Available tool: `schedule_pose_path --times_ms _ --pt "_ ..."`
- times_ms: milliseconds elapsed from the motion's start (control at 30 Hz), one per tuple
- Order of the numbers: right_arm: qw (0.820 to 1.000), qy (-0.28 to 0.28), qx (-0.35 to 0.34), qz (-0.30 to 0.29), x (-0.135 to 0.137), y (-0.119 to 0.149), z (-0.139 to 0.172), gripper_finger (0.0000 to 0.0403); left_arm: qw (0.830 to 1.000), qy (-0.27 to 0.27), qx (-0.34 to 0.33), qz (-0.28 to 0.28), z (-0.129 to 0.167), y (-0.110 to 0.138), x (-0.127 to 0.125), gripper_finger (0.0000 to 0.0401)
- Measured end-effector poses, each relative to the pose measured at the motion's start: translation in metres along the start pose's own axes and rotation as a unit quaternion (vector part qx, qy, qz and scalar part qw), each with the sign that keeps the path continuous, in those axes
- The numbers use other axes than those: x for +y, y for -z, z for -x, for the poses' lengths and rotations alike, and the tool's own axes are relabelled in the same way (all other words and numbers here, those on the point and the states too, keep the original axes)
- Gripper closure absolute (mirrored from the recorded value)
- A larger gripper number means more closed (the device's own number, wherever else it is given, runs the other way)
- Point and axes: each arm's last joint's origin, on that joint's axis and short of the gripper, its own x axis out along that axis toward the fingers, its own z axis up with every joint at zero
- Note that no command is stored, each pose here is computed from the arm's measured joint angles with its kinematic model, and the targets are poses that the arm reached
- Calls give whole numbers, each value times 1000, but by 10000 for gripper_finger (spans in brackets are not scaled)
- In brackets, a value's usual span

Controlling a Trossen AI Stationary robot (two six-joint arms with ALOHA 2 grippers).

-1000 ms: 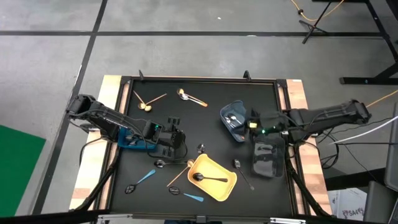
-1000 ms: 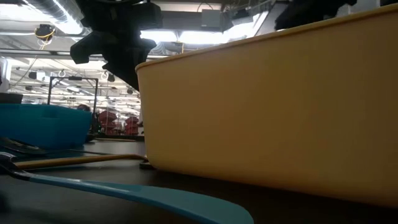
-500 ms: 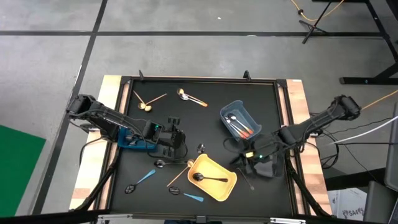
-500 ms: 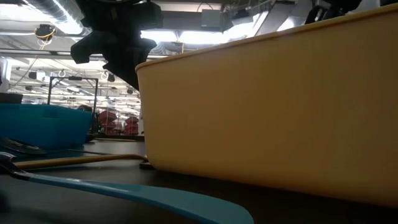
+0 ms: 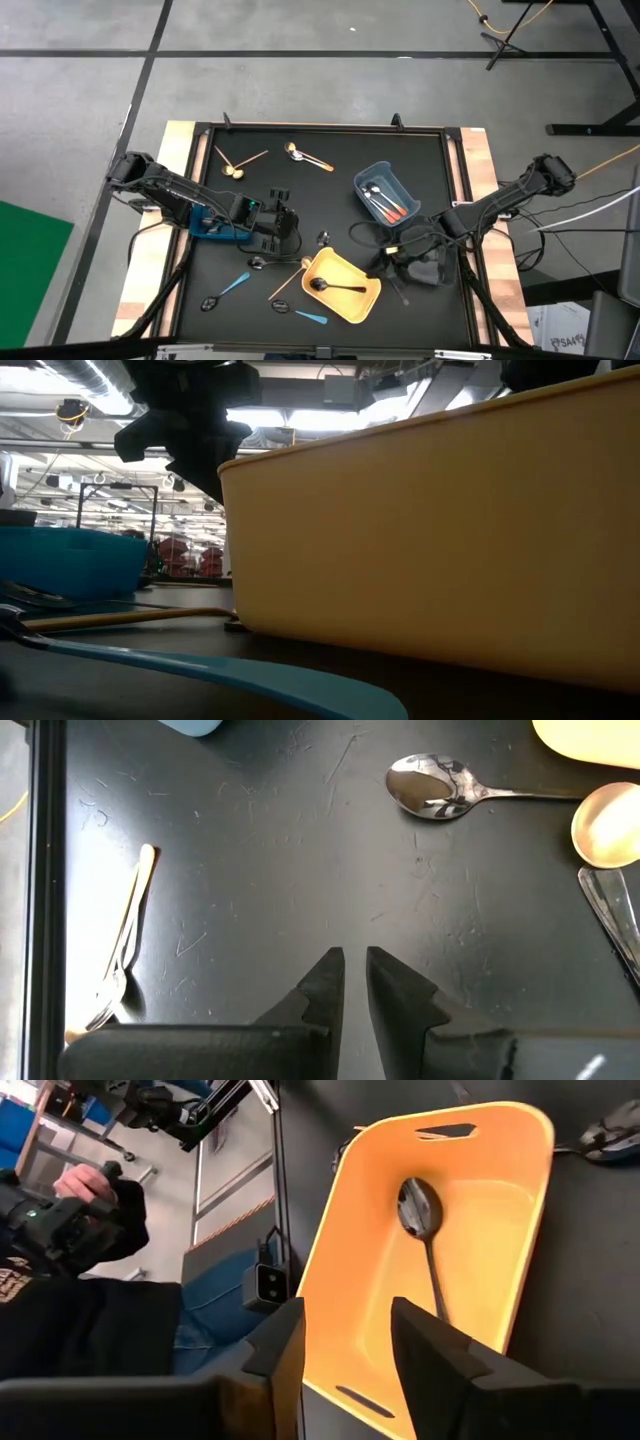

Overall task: Sort silverware by color (type)
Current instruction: Put the black spoon into the yellow bin

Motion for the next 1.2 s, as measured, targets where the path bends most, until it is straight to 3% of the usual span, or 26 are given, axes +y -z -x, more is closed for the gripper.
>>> schedule_pose_path --times_ms 200,433,600,700,833,1200 --pt "1000 13 -11 -3 -1 0 -1 268 1000 0 0 0 0 0 0 361" --pt "996 3 28 -87 3 8 -1 281 1000 0 0 0 0 0 0 361" --pt "985 98 84 -111 18 21 13 296 1000 0 0 0 0 0 0 361" --pt "978 155 80 -112 32 25 27 303 1000 0 0 0 0 0 0 361" --pt "978 178 44 -98 47 30 32 306 1000 0 -5 2 0 -1 0 361" --pt "955 268 112 -63 32 60 -21 307 1000 -1 -10 4 0 -2 0 361"
